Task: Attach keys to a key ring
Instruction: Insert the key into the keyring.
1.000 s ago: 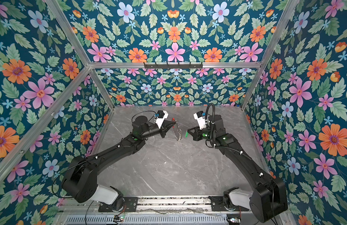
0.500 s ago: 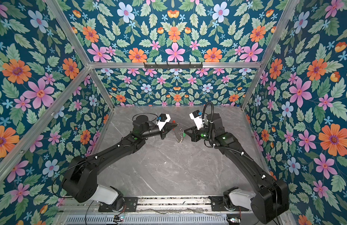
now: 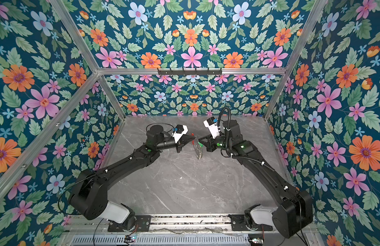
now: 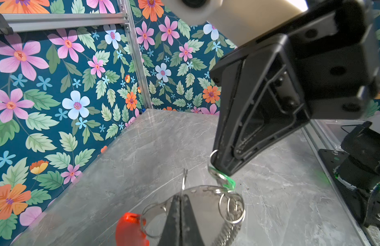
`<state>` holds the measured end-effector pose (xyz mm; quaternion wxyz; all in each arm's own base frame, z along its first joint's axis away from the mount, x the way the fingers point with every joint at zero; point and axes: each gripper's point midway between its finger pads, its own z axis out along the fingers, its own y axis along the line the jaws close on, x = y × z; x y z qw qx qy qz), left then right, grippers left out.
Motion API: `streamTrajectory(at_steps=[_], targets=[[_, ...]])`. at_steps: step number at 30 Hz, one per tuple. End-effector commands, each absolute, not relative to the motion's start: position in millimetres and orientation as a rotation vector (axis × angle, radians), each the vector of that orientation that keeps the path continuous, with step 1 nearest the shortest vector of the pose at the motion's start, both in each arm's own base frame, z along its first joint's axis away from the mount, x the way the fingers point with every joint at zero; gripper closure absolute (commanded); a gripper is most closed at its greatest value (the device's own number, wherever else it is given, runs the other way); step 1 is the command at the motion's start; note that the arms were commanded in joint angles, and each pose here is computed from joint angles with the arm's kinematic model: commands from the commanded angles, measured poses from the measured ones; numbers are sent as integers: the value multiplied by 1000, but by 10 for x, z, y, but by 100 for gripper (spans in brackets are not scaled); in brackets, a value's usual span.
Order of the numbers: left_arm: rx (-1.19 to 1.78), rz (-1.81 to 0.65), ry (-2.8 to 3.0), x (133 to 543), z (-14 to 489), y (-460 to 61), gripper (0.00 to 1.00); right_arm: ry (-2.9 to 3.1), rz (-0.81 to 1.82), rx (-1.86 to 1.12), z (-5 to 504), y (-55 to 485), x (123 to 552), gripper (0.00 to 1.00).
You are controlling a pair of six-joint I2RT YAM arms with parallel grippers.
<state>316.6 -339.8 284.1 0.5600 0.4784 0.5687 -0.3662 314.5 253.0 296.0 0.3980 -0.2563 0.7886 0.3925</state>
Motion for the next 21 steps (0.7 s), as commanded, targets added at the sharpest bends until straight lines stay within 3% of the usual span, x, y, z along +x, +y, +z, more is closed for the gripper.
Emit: streamTrajectory(at_steps=[1,21], targets=[[1135,-873,1296,3144,2939,-3413,100,1981,960,-673,2978,2535,3191,100],[1144,-889,1300,3151,2935,-3441,100,2028,957,-665,2924,2619,3322,100]])
